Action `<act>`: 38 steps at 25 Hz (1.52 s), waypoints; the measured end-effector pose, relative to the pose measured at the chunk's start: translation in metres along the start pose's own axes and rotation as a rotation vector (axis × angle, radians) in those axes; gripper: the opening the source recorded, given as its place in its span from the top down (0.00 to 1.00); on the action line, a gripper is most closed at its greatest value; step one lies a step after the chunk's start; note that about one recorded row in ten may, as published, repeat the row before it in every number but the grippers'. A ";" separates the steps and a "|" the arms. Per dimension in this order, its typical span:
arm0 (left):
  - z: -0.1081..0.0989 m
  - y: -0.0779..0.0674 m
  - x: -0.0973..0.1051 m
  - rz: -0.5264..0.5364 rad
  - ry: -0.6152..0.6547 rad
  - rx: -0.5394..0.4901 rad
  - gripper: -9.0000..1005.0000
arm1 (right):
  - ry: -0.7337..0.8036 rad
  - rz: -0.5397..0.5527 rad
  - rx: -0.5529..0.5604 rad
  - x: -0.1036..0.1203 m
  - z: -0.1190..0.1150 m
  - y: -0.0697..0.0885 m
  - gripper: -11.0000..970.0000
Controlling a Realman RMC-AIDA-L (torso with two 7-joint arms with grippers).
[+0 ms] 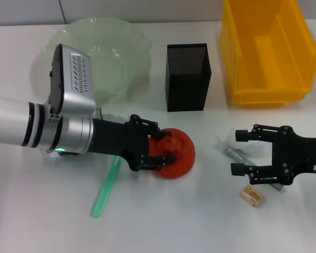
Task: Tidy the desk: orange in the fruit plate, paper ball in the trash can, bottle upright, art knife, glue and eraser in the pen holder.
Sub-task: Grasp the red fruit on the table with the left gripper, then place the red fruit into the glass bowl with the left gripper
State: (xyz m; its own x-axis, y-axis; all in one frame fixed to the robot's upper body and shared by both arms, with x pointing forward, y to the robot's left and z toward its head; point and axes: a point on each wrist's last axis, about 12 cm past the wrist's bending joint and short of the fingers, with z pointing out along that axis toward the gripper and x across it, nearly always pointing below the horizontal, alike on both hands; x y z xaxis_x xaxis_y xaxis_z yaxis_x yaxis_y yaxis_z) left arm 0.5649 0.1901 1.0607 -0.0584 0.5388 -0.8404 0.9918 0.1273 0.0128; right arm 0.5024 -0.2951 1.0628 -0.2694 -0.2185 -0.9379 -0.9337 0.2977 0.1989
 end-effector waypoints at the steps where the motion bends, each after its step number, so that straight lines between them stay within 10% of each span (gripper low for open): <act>1: 0.001 0.000 0.000 0.009 0.007 0.004 0.39 | 0.000 -0.001 0.000 0.000 0.000 0.000 0.15; 15: -0.004 -0.001 -0.003 -0.012 -0.049 -0.009 0.73 | -0.006 -0.015 0.005 0.001 -0.001 0.001 0.15; 21: -0.027 -0.005 -0.016 -0.030 -0.273 -0.051 0.80 | -0.004 -0.016 0.002 0.002 0.000 0.002 0.15; 27: -0.050 0.000 -0.013 -0.134 -0.560 -0.256 0.86 | -0.005 -0.019 -0.001 0.002 0.001 0.002 0.15; 38: -0.054 0.022 0.027 -0.326 -0.616 -0.738 0.93 | -0.010 -0.024 -0.003 -0.001 0.004 0.001 0.15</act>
State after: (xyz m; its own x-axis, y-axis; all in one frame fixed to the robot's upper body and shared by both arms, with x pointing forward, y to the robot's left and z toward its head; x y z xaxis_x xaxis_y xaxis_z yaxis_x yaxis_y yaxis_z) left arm 0.5793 0.2520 1.0674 -0.0384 -0.1104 -0.9931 0.6080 0.7861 -0.1109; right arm 0.5029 -0.2907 1.0624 -0.2448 -0.2160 -0.9452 -0.9406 0.2897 0.1773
